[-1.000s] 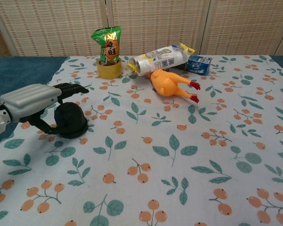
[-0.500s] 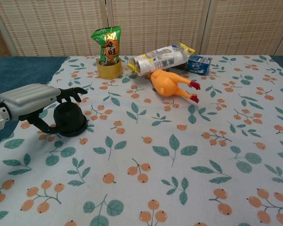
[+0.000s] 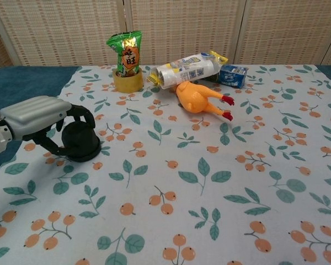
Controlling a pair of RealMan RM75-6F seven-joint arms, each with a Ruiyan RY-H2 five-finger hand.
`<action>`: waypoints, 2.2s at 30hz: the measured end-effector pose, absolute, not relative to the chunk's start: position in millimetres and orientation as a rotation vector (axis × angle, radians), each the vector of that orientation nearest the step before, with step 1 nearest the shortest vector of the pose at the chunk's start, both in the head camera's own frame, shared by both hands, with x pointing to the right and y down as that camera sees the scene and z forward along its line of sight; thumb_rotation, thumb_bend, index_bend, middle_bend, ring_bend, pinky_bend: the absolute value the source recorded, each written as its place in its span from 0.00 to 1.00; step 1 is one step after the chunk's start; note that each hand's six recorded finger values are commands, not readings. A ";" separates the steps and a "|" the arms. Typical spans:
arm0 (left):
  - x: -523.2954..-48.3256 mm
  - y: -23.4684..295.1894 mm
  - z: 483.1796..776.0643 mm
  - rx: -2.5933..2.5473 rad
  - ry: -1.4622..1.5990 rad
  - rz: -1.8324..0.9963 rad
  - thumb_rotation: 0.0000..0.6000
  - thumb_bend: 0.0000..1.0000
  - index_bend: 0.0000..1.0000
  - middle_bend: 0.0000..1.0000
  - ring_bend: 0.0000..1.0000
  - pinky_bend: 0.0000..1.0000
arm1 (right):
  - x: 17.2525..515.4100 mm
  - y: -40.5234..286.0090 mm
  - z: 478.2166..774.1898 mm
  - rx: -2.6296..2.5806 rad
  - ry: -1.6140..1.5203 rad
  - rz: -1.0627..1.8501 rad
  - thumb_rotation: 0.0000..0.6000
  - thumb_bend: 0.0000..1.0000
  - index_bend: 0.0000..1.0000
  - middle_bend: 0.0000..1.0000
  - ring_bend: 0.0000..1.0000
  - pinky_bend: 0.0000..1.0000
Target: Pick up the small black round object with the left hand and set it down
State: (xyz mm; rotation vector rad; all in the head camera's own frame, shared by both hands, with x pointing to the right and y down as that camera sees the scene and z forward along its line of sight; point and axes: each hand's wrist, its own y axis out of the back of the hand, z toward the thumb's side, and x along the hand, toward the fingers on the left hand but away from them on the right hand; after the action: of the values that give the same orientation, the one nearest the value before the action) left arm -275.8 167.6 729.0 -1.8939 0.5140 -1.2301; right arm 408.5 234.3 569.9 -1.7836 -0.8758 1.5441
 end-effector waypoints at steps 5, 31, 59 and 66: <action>-276.3 168.1 730.6 -1.879 0.523 -1.223 1.00 0.48 0.57 0.68 0.65 0.69 | 408.2 234.4 570.4 -1.784 -0.872 1.545 1.00 0.09 0.00 0.00 0.00 0.00; -271.1 157.0 712.7 -1.920 0.754 -1.066 1.00 0.70 0.77 0.88 0.83 0.87 | 408.8 233.6 571.1 -1.783 -0.876 1.550 1.00 0.09 0.00 0.00 0.00 0.00; -363.0 158.4 728.9 -1.858 0.719 -1.383 1.00 0.41 0.00 0.00 0.02 0.37 | 405.0 235.8 570.4 -1.791 -0.868 1.543 1.00 0.09 0.00 0.00 0.00 0.00; -364.1 151.8 718.0 -1.869 0.824 -1.336 1.00 0.35 0.00 0.00 0.00 0.20 | 406.6 235.8 568.3 -1.787 -0.873 1.548 1.00 0.09 0.00 0.00 0.00 0.00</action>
State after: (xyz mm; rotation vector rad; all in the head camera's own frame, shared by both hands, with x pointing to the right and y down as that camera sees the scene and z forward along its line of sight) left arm -364.1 151.8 718.0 -1.8693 0.8235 -1.3363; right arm 406.6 235.8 568.3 -1.7871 -0.8728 1.5478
